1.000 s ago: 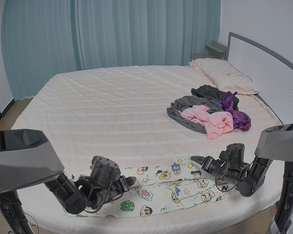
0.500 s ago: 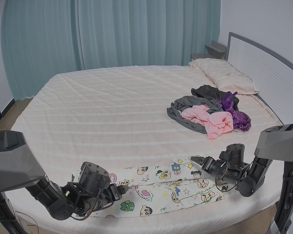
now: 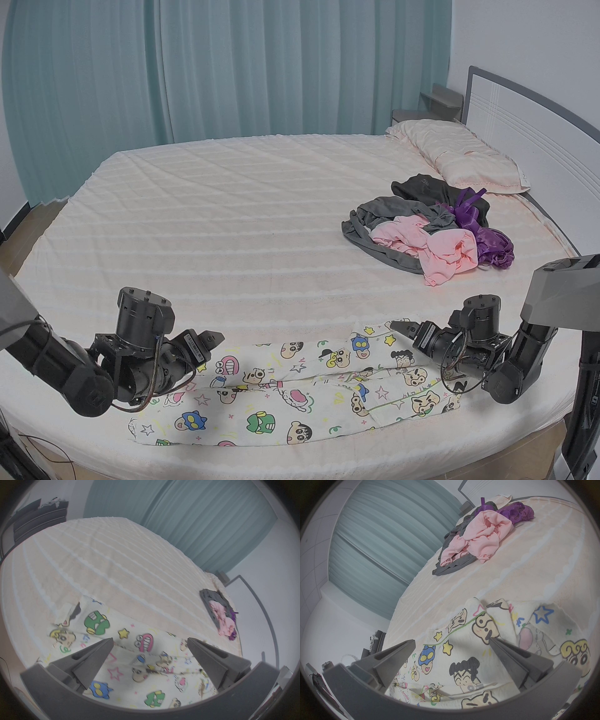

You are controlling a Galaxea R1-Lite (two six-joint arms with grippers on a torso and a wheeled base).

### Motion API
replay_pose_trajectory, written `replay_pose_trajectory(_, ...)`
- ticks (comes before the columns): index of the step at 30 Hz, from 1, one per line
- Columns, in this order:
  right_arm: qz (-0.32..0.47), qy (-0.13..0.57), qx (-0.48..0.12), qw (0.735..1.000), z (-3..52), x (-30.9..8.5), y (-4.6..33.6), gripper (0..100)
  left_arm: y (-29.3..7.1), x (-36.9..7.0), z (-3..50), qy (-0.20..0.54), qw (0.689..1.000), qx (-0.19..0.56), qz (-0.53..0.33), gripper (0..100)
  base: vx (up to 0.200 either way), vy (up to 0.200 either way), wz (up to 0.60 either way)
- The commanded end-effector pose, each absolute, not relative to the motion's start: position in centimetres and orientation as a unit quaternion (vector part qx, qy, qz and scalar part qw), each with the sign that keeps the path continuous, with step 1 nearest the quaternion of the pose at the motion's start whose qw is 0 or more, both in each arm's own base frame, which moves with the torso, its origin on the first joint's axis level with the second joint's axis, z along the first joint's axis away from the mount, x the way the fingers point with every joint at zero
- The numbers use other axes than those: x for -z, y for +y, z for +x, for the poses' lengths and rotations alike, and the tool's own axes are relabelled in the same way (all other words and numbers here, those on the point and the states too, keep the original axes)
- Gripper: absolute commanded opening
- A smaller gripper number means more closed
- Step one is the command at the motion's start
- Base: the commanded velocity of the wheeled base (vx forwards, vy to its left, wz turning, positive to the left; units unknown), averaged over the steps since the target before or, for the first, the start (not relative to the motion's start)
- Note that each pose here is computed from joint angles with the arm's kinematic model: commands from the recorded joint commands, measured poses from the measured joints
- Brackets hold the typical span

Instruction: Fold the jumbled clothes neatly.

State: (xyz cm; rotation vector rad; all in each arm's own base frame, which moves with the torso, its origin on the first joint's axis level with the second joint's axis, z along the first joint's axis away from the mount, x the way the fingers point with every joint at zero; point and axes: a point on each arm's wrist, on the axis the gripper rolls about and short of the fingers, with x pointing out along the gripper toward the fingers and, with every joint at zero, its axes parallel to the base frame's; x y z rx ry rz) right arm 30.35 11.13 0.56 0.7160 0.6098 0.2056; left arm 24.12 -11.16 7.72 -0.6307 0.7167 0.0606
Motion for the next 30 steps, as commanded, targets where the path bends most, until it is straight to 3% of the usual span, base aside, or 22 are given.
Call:
replay_pose_trajectory(1,0.344,0.293,-0.100,0.886,30.4,-0.6,11.2,100,-9.5,-5.5,26.8,0.358,0.882,-0.081,-0.294,100,0.000,0.000,0.00)
replay_pose_trajectory(12,0.344,0.294,-0.099,0.886,30.3,-0.5,11.2,100,-8.3,-3.2,28.0,0.379,0.875,-0.113,-0.278,100,0.000,0.000,0.00)
replay_pose_trajectory(30,0.344,0.294,-0.099,0.886,30.3,-0.5,11.2,100,-7.0,-4.0,22.4,0.426,0.854,-0.079,-0.289,100,0.000,0.000,0.00)
